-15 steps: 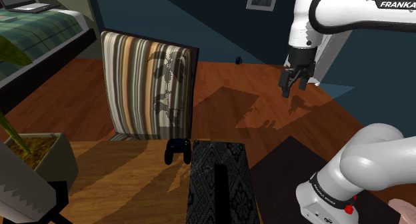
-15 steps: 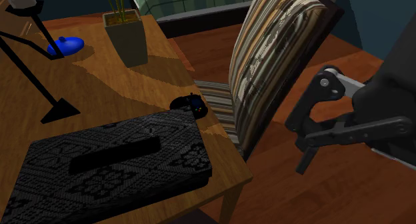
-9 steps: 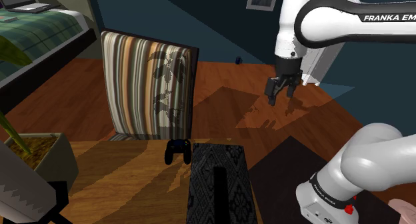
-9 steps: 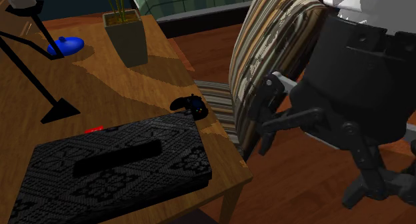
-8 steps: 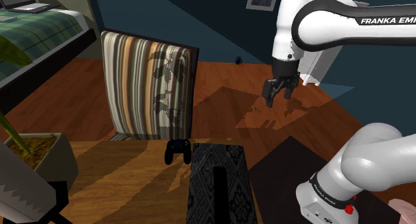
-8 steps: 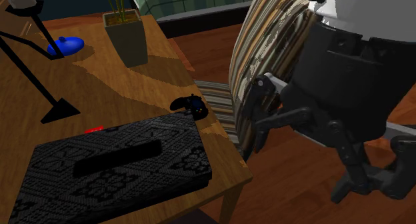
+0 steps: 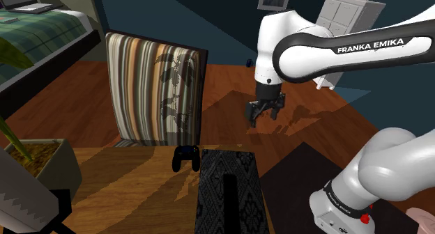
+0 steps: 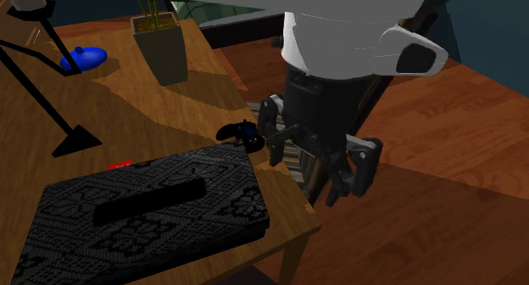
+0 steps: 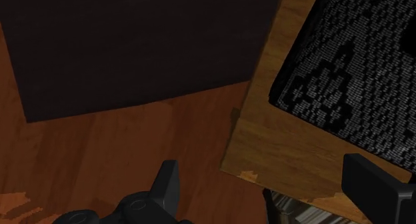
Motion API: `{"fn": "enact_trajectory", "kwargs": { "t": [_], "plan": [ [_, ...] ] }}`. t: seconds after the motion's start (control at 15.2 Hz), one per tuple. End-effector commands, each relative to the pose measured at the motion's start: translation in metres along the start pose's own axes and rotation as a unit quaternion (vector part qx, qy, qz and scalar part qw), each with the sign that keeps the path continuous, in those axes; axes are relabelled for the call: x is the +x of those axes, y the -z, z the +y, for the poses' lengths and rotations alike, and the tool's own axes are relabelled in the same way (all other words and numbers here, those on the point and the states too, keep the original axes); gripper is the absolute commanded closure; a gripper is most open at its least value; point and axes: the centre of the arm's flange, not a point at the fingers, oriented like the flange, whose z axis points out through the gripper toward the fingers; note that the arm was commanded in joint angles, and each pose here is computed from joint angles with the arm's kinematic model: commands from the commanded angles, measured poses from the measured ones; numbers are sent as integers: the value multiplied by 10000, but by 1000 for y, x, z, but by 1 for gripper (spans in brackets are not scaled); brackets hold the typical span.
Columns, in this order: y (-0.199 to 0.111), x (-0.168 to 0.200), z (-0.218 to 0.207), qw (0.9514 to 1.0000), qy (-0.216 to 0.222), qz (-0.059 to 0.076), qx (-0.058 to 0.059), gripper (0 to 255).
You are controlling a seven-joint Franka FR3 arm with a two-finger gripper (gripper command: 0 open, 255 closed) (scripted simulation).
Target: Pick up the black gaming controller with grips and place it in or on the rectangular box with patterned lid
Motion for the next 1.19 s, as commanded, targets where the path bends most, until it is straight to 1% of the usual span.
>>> {"fn": "enact_trajectory", "kwargs": {
  "t": [0.0,1.12],
  "plan": [
    [-9,5,-23,10000,-53,57,25,0],
    [-100,66,-211,9978,-452,461,159,0]
  ]
}}
